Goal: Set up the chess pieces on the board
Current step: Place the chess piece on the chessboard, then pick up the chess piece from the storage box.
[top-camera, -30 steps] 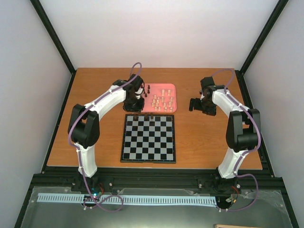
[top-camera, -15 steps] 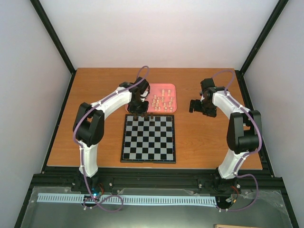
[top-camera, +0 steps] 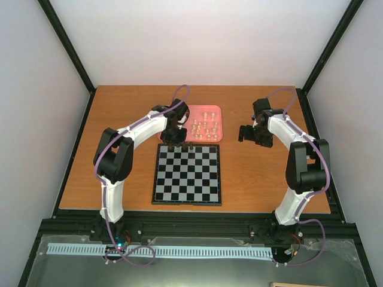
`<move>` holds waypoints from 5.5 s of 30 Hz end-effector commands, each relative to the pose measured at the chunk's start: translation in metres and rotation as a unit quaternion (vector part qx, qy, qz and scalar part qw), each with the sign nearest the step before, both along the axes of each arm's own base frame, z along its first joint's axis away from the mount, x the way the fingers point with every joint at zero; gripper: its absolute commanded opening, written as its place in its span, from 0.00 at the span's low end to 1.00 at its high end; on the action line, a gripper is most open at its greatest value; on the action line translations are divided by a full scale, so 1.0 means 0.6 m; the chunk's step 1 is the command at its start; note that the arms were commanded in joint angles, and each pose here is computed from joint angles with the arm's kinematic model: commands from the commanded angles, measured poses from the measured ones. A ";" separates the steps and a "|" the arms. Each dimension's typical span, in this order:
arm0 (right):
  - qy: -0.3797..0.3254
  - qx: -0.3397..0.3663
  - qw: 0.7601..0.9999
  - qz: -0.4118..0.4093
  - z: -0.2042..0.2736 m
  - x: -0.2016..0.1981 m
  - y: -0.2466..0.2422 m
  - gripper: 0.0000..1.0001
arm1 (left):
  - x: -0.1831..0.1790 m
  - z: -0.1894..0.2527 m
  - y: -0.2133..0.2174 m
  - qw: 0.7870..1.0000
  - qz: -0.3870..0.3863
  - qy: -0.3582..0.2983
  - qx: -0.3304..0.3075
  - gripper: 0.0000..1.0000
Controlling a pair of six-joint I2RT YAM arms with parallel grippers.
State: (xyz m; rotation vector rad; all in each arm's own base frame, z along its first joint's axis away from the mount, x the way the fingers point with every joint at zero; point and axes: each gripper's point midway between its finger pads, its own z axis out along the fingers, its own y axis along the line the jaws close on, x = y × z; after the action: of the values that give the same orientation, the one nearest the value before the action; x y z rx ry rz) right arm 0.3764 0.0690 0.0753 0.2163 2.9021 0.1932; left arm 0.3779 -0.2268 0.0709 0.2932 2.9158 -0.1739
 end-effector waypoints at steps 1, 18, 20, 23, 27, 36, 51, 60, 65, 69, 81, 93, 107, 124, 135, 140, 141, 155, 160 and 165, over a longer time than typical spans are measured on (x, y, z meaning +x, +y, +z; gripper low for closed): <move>-0.013 -0.004 1.000 -0.002 0.011 0.008 0.001 1.00 | 0.006 -0.012 0.004 1.000 -0.008 -0.012 0.015 0.01; -0.014 -0.006 1.000 0.000 0.013 0.014 0.001 1.00 | 0.001 -0.035 0.002 1.000 -0.009 -0.004 0.011 0.04; -0.014 -0.006 1.000 0.000 0.012 0.014 0.001 1.00 | -0.001 -0.034 0.003 1.000 -0.010 -0.002 0.013 0.06; -0.013 -0.005 1.000 0.001 0.012 0.014 0.002 1.00 | -0.004 -0.033 0.006 1.000 -0.013 0.000 0.016 0.07; -0.013 -0.005 1.000 0.000 0.011 0.013 0.001 1.00 | -0.010 -0.032 0.008 1.000 -0.016 0.004 0.017 0.10; -0.013 -0.004 1.000 -0.001 0.010 0.010 0.002 1.00 | -0.018 -0.031 0.013 1.000 -0.021 0.007 0.020 0.16; -0.014 0.001 1.000 -0.002 0.008 0.010 0.006 1.00 | -0.018 -0.017 0.011 0.999 -0.028 0.002 0.016 0.24; -0.017 0.001 1.000 0.000 0.010 0.013 0.007 1.00 | -0.002 -0.003 0.001 0.999 -0.031 -0.008 0.009 0.25; -0.016 0.002 1.000 -0.001 0.009 0.014 0.008 1.00 | 0.005 0.012 -0.004 0.999 -0.032 -0.016 0.004 0.28; -0.018 0.002 1.000 -0.001 0.011 0.016 0.008 1.00 | 0.013 0.035 -0.006 0.999 -0.030 -0.029 0.002 0.31; -0.028 -0.007 1.000 0.002 0.031 0.033 0.006 1.00 | 0.076 0.121 0.013 0.996 0.003 -0.083 -0.016 0.59; -0.036 -0.006 0.999 0.003 0.042 0.058 0.010 1.00 | 0.196 0.107 0.114 0.991 0.093 -0.096 0.012 0.53; -0.027 -0.014 1.000 0.008 0.034 0.065 0.009 1.00 | 0.243 0.042 0.091 0.992 0.109 -0.070 -0.010 0.37; -0.015 -0.023 1.000 0.012 0.024 0.063 0.005 1.00 | 0.274 -0.016 0.075 0.990 0.129 -0.059 -0.023 0.38; -0.010 -0.022 1.000 0.012 0.019 0.064 0.006 1.00 | 0.287 -0.028 0.080 0.987 0.140 -0.071 -0.014 0.30; -0.009 -0.023 1.000 0.013 0.019 0.065 0.006 1.00 | 0.289 -0.036 0.079 0.987 0.141 -0.070 -0.016 0.12; -0.009 -0.024 1.000 0.014 0.020 0.065 0.005 1.00 | 0.289 -0.037 0.079 0.987 0.142 -0.070 -0.015 0.12; -0.016 -0.019 1.000 0.015 0.027 0.068 0.008 1.00 | 0.288 0.096 0.095 0.980 0.146 -0.133 -0.018 0.02; -0.018 -0.019 1.000 0.017 0.028 0.071 0.009 1.00 | 0.263 0.160 0.079 0.980 0.130 -0.142 -0.048 0.02; -0.022 -0.017 0.999 0.015 0.030 0.071 0.009 1.00 | 0.204 0.185 0.024 0.987 0.075 -0.117 -0.075 0.02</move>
State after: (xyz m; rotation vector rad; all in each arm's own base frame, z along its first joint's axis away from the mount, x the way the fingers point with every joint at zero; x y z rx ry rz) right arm 0.4143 0.0709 0.0885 0.1728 2.8802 0.1419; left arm 0.5331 -0.1809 0.1574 -0.0757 2.6368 -0.2057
